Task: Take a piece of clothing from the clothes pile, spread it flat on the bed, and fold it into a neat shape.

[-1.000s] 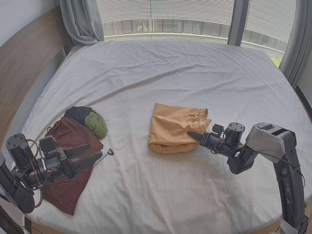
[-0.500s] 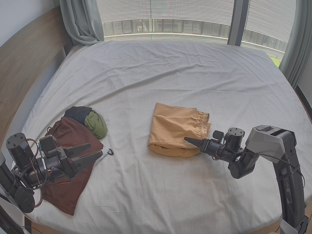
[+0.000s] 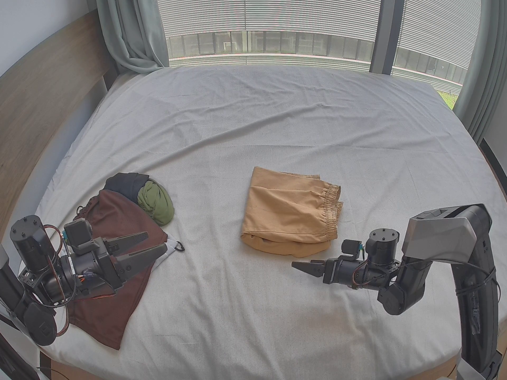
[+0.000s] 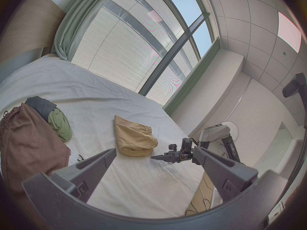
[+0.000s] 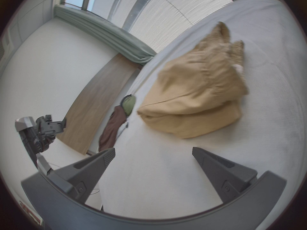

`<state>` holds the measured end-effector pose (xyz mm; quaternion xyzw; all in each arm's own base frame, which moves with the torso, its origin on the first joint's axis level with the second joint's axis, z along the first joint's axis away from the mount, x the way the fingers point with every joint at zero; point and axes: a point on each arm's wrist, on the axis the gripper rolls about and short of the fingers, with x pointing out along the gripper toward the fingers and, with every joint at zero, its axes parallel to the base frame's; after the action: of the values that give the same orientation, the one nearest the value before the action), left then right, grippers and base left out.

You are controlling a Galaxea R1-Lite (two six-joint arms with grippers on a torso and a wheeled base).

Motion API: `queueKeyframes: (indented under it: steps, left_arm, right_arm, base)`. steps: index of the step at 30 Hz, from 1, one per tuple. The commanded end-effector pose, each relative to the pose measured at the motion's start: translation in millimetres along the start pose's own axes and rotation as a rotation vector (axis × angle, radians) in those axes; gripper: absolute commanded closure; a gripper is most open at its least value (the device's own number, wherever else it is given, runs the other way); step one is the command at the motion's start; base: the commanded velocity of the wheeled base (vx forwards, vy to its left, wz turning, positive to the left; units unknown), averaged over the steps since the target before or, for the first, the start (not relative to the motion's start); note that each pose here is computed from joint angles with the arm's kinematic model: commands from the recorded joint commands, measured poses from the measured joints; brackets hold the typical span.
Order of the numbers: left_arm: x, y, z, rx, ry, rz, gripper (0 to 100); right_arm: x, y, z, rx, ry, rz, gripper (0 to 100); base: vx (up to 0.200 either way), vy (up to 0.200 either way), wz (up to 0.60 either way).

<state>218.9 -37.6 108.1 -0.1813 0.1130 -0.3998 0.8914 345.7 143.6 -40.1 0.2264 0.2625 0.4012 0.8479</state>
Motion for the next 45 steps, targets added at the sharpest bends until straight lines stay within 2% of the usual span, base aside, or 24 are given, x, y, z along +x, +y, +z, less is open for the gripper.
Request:
queueKeyframes:
  steps: [1, 8, 11, 15, 23, 28, 33, 35, 38, 41, 42, 44, 45]
  left_arm:
    - [0.2, 0.2, -0.3, -0.002, 0.002, 0.0, 0]
    - [1.1, 0.7, 0.7, 0.001, -0.001, -0.001, 0]
    - [4.2, 3.0, 3.0, 0.008, -0.008, -0.002, 0]
    - [4.2, 2.4, 0.5, 0.004, 0.002, -0.005, 0]
    - [4.7, 1.6, -0.1, 0.004, 0.004, -0.007, 0]
    - [5.6, 1.7, 0.6, 0.009, 0.002, -0.011, 0]
    - [5.6, 1.4, 0.1, 0.007, 0.005, -0.012, 0]
    - [7.0, 0.5, -2.0, 0.002, 0.013, -0.017, 0]
    - [10.6, -2.3, -3.9, 0.003, 0.024, -0.035, 0]
    - [12.1, -12.6, -4.9, 0.041, 0.03, -0.074, 0]
    - [12.2, -13.1, -4.7, 0.044, 0.03, -0.076, 0]
    - [8.9, -30.0, -6.2, 0.107, 0.033, -0.127, 0]
    - [8.3, -31.7, -6.2, 0.114, 0.032, -0.132, 0]
  right_arm:
    - [-2.8, 28.9, 8.5, -0.047, -0.021, 0.062, 0]
    - [5.7, 41.0, 47.6, -0.059, -0.143, 0.128, 0]
    - [9.8, 33.6, 62.4, -0.072, -0.185, 0.125, 0]
    - [11.2, 16.8, 73.5, -0.046, -0.208, 0.095, 0]
    - [12.7, -17.8, 77.4, -0.01, -0.218, 0.032, 0]
    - [16.8, -39.5, 58.2, 0.027, -0.196, -0.021, 0]
    - [18.0, -43.3, 52.4, 0.038, -0.203, -0.056, 0]
    - [16.5, -41.1, 54.3, 0.034, -0.208, -0.055, 0]
    - [5.0, -23.9, 71.6, 0.011, -0.246, -0.049, 0]
    - [-29.6, 15.9, 103.3, -0.04, -0.313, -0.027, 0]
    - [-31.2, 18.1, 105.1, -0.044, -0.318, -0.024, 0]
    - [-67.6, 53.1, 122.7, -0.089, -0.37, -0.012, 0]
    - [-72.0, 56.6, 124.9, -0.098, -0.379, -0.012, 0]
  base:
    - [0.0, 0.0, 0.0]
    - [0.0, 0.0, 0.0]
    - [0.0, 0.0, 0.0]
    - [0.0, 0.0, 0.0]
    - [0.0, 0.0, 0.0]
    - [0.0, 0.0, 0.0]
    - [0.0, 0.0, 0.0]
    - [0.0, 0.0, 0.0]
    - [0.0, 0.0, 0.0]
    - [0.0, 0.0, 0.0]
    - [0.0, 0.0, 0.0]
    - [0.0, 0.0, 0.0]
    - [0.0, 0.0, 0.0]
